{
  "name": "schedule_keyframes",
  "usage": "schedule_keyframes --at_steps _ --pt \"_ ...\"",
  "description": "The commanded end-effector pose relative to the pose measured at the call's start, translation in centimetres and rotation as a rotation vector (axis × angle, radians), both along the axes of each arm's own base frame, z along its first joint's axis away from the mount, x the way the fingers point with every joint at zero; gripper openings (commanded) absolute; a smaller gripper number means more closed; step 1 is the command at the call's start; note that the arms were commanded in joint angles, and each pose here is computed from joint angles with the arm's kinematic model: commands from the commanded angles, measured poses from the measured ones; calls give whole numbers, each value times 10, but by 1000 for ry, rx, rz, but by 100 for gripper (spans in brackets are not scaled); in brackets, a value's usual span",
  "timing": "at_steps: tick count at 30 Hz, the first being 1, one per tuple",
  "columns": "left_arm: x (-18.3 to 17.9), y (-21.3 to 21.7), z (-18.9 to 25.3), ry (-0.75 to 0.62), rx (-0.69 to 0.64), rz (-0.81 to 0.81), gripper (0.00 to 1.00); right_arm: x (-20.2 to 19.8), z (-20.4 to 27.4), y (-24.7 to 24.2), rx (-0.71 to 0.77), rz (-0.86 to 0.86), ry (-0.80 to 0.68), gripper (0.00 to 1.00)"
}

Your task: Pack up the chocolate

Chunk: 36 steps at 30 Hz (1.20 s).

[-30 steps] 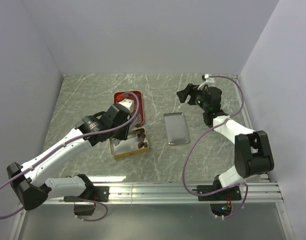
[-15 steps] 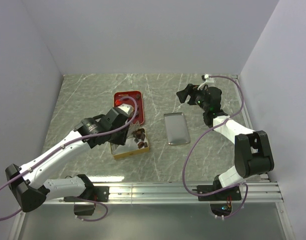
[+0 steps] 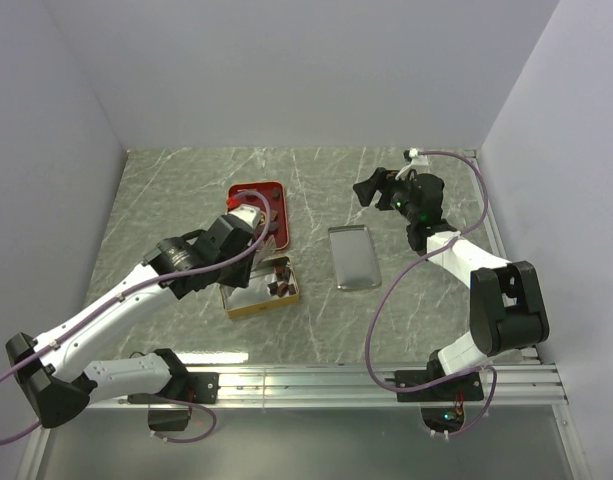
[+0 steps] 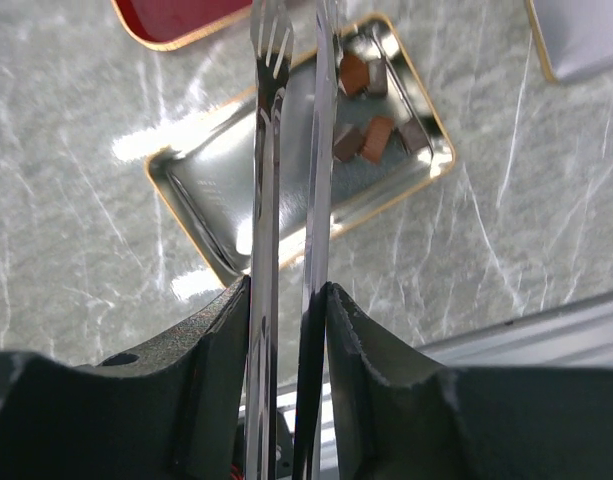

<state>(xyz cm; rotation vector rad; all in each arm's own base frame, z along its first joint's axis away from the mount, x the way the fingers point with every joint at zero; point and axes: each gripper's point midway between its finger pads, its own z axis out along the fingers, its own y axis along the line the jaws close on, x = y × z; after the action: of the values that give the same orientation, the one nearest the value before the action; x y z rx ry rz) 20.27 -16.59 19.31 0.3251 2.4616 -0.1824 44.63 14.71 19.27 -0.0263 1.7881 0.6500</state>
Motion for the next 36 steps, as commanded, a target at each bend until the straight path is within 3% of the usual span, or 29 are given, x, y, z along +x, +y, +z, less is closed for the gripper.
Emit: schedule_keyframes --at_steps 1,16,25,36 --pt "19 -2 39 -154 -67 45 40 10 36 1 18 1 -92 87" --pt "93 8 56 -410 -5 287 43 10 36 2 24 10 -91 87" --pt "155 6 12 -368 62 241 43 12 32 1 17 3 -81 87" --pt "201 1 -22 -342 152 214 41 16 26 2 10 3 -63 87"
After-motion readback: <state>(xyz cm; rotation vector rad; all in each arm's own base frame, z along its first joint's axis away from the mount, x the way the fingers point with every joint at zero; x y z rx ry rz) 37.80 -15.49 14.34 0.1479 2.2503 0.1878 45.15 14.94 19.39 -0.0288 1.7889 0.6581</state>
